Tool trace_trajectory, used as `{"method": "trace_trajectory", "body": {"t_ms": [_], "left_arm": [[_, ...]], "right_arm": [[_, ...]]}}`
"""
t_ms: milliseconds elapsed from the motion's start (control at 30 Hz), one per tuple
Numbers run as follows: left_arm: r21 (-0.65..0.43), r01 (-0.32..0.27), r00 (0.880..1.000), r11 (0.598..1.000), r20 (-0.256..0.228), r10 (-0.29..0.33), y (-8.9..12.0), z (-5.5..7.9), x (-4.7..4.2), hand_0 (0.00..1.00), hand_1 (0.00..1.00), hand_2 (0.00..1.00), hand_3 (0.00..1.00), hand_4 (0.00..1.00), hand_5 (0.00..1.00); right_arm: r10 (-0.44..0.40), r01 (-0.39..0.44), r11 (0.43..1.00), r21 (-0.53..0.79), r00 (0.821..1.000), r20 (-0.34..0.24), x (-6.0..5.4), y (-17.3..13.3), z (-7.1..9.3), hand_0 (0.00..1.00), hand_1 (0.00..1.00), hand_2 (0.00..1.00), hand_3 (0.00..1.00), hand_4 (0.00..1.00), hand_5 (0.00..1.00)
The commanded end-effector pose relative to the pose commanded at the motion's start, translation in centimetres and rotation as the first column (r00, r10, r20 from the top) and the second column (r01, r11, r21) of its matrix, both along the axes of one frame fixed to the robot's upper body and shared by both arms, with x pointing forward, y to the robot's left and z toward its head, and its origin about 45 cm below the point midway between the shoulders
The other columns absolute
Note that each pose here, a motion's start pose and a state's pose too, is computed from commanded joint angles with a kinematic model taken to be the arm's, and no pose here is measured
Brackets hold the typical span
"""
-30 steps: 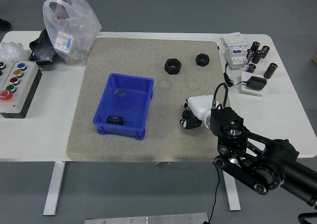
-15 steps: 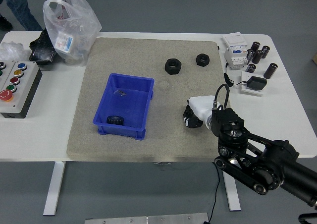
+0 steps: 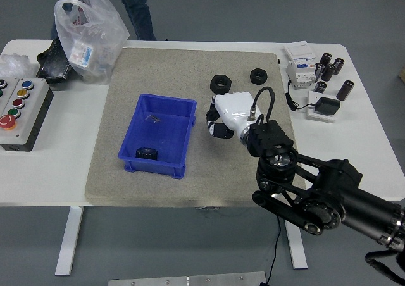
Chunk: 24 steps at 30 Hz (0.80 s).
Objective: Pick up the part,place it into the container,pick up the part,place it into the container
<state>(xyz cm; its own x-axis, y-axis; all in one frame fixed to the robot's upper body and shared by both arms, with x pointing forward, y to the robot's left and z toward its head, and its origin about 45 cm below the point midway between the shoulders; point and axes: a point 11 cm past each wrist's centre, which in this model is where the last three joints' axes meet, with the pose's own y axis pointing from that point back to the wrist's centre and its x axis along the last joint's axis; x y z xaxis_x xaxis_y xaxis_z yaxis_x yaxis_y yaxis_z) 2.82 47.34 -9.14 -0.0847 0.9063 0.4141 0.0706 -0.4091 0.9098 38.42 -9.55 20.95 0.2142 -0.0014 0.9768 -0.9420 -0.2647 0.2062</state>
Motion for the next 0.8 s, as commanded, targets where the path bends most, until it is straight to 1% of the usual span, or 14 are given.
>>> {"method": "trace_trajectory", "body": {"t_ms": [100, 133, 300, 333, 500, 533, 600, 700, 733, 800], "left_arm": [[-0.001, 0.001, 1.000, 1.000, -0.001, -0.001, 0.0, 0.0, 0.05, 0.612, 0.603, 0.594, 0.624, 0.593, 0.425], [-0.001, 0.002, 1.000, 1.000, -0.001, -0.002, 0.0, 0.0, 0.07, 0.612, 0.604, 0.595, 0.624, 0.594, 0.426], [0.000, 0.000, 1.000, 1.000, -0.004, 0.000, 0.0, 0.0, -0.04, 0.612, 0.604, 0.595, 0.624, 0.594, 0.426], [0.000, -0.001, 1.000, 1.000, -0.006, 0.001, 0.0, 0.0, -0.09, 0.612, 0.604, 0.595, 0.624, 0.594, 0.427], [0.001, -0.001, 1.000, 1.000, -0.006, 0.001, 0.1, 0.0, -0.10, 0.612, 0.604, 0.595, 0.624, 0.594, 0.427], [0.001, 0.000, 1.000, 1.000, -0.005, 0.000, 0.1, 0.0, -0.04, 0.612, 0.602, 0.595, 0.624, 0.594, 0.427], [0.001, 0.002, 1.000, 1.000, -0.002, -0.002, 0.1, 0.1, 0.06, 0.612, 0.602, 0.595, 0.624, 0.594, 0.427], [0.000, 0.003, 1.000, 1.000, -0.002, -0.003, 0.1, 0.0, 0.09, 0.612, 0.602, 0.595, 0.624, 0.594, 0.427], [0.000, 0.003, 1.000, 1.000, -0.002, -0.003, 0.0, 0.0, 0.06, 0.612, 0.603, 0.594, 0.624, 0.594, 0.428], [-0.001, 0.002, 1.000, 1.000, -0.004, -0.002, 0.0, 0.0, -0.05, 0.612, 0.603, 0.594, 0.624, 0.594, 0.428]], "right_arm": [[0.051, -0.053, 0.998, 0.046, 0.998, 0.039, -0.4, 2.3, -0.1, 0.193, 0.334, 0.381, 0.480, 0.321, 0.083], [0.067, -0.070, 0.996, 0.059, 0.996, 0.050, -0.5, 2.9, -0.2, 0.317, 0.553, 0.641, 0.681, 0.372, 0.281], [0.101, -0.112, 0.988, 0.106, 0.989, 0.108, -1.1, 4.3, -0.5, 0.317, 0.553, 0.641, 0.681, 0.372, 0.281], [0.105, -0.119, 0.986, 0.118, 0.987, 0.123, -1.2, 4.5, -0.4, 0.493, 0.744, 0.807, 0.855, 0.542, 0.304], [0.111, -0.146, 0.974, 0.173, 0.974, 0.199, -1.5, 5.1, 0.9, 0.493, 0.744, 0.807, 0.855, 0.542, 0.304], [0.107, -0.146, 0.972, 0.183, 0.972, 0.209, -1.5, 5.1, 1.1, 0.502, 0.745, 0.809, 0.867, 0.568, 0.315], [0.091, -0.140, 0.968, 0.209, 0.970, 0.227, -1.3, 4.8, 1.7, 0.502, 0.745, 0.809, 0.867, 0.568, 0.315], [0.037, -0.108, 0.949, 0.297, 0.971, 0.235, -0.9, 3.3, 2.5, 0.502, 0.745, 0.809, 0.867, 0.568, 0.315], [0.015, -0.094, 0.937, 0.337, 0.973, 0.231, -0.7, 2.5, 2.7, 0.464, 0.702, 0.755, 0.775, 0.580, 0.322], [-0.033, -0.061, 0.909, 0.412, 0.976, 0.217, -0.4, 0.9, 2.7, 0.464, 0.702, 0.755, 0.775, 0.580, 0.322]]}}
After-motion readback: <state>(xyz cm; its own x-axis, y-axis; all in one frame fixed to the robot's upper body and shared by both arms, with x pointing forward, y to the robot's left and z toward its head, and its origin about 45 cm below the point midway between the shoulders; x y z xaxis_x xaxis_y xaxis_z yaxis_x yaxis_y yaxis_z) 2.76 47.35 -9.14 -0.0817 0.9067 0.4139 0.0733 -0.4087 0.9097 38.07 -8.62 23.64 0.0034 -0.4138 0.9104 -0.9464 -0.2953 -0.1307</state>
